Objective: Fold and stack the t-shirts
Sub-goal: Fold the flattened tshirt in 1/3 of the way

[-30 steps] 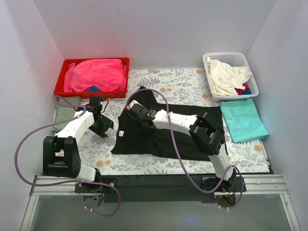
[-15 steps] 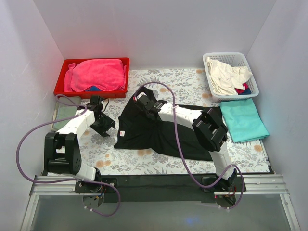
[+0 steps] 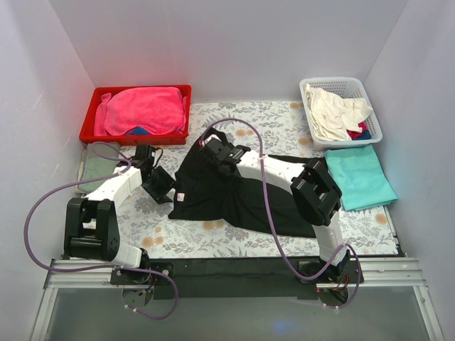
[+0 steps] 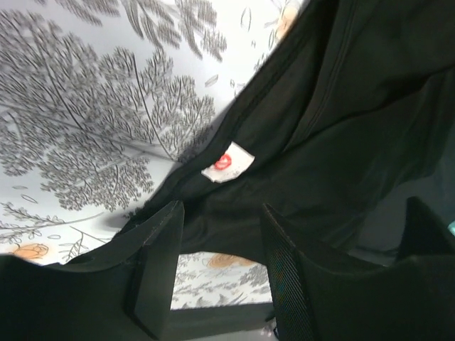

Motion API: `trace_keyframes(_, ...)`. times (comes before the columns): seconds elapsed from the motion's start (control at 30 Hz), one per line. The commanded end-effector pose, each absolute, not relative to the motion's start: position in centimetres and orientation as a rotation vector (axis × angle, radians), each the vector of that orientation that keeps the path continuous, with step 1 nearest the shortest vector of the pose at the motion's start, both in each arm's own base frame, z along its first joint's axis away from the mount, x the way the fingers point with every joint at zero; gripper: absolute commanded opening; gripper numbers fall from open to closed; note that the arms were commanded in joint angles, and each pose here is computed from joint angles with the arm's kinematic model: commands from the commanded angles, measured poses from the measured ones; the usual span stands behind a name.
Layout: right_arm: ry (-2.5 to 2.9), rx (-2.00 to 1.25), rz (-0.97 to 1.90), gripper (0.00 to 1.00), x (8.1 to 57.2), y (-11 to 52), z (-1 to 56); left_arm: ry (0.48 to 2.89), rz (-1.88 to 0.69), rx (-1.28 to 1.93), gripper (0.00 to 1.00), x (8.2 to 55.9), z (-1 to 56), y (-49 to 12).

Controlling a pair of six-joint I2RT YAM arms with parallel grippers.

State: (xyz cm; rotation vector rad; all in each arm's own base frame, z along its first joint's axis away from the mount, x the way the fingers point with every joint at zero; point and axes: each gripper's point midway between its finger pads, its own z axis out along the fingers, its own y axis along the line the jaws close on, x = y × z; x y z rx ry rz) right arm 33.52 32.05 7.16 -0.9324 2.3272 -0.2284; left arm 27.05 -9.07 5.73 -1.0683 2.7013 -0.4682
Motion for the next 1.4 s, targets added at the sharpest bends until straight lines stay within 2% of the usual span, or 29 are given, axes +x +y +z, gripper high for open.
trace_keyframes(0.0,2.318,-0.818,-0.197,0.75,33.7,31.1,10.7,2.700,-0.625,-0.945,0.46,26.7,7.1,-11.2)
trace_keyframes(0.23,2.404,-0.699,-0.231,0.74,33.7,27.6,10.7,2.742,-0.640,-0.801,0.46,25.8,8.5,-12.9)
trace_keyframes(0.57,2.508,-0.561,-0.244,0.73,32.6,22.7,9.8,2.816,-0.529,-0.782,0.46,22.2,6.4,-12.3)
trace_keyframes(0.97,2.579,-0.481,-0.139,0.72,29.0,20.0,10.3,2.904,-0.222,-0.888,0.46,20.4,1.7,-9.6)
trace_keyframes(1.13,2.619,-0.463,-0.108,0.72,26.2,18.2,9.8,2.922,0.032,-0.964,0.48,19.4,2.4,-7.2)
trace_keyframes(1.37,2.686,-0.416,-0.099,0.72,23.8,16.4,9.0,2.914,0.158,-1.033,0.48,17.0,3.6,-5.6)
